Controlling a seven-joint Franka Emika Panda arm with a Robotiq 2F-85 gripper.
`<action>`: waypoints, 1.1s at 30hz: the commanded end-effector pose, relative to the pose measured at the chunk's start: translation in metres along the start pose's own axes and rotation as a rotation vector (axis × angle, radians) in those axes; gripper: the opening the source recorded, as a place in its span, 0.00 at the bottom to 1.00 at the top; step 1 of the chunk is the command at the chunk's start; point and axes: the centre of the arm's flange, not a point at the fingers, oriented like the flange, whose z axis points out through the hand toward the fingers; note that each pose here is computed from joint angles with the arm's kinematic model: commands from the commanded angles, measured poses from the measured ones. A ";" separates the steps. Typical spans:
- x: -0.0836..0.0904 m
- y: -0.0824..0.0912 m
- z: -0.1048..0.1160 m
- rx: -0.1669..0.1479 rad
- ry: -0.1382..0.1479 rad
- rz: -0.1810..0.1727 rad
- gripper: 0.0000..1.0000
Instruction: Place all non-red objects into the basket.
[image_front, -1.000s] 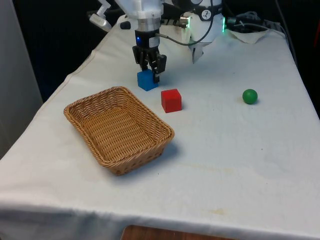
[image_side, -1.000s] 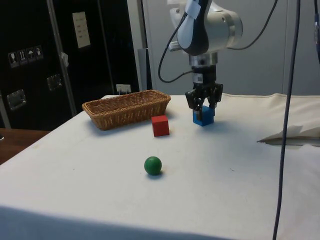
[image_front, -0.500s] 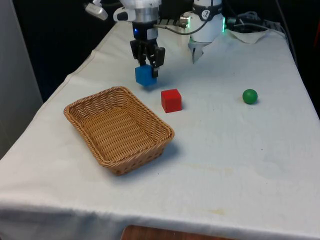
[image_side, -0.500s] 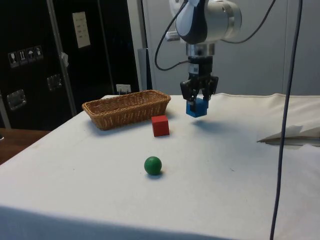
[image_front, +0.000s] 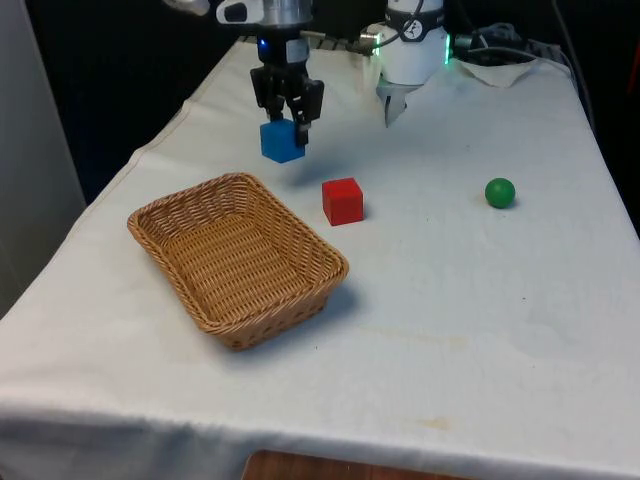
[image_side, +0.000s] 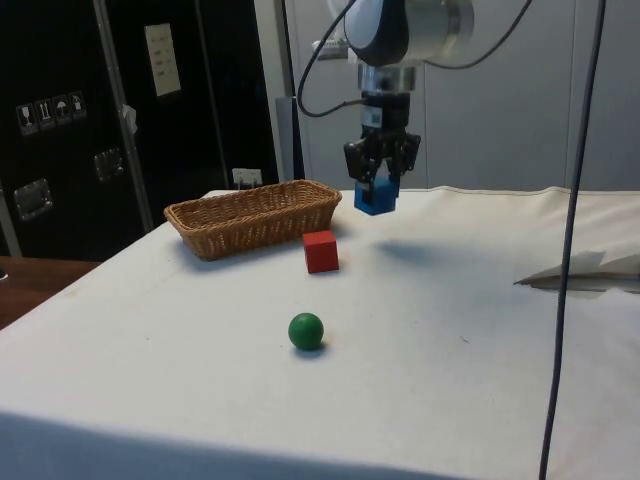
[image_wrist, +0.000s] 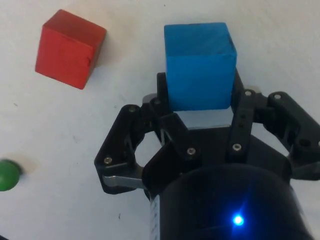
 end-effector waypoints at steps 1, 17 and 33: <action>0.001 0.000 -0.002 0.001 0.002 0.001 0.03; 0.023 -0.004 -0.022 -0.042 0.037 -0.023 0.03; 0.052 -0.030 -0.064 -0.011 0.058 -0.032 0.03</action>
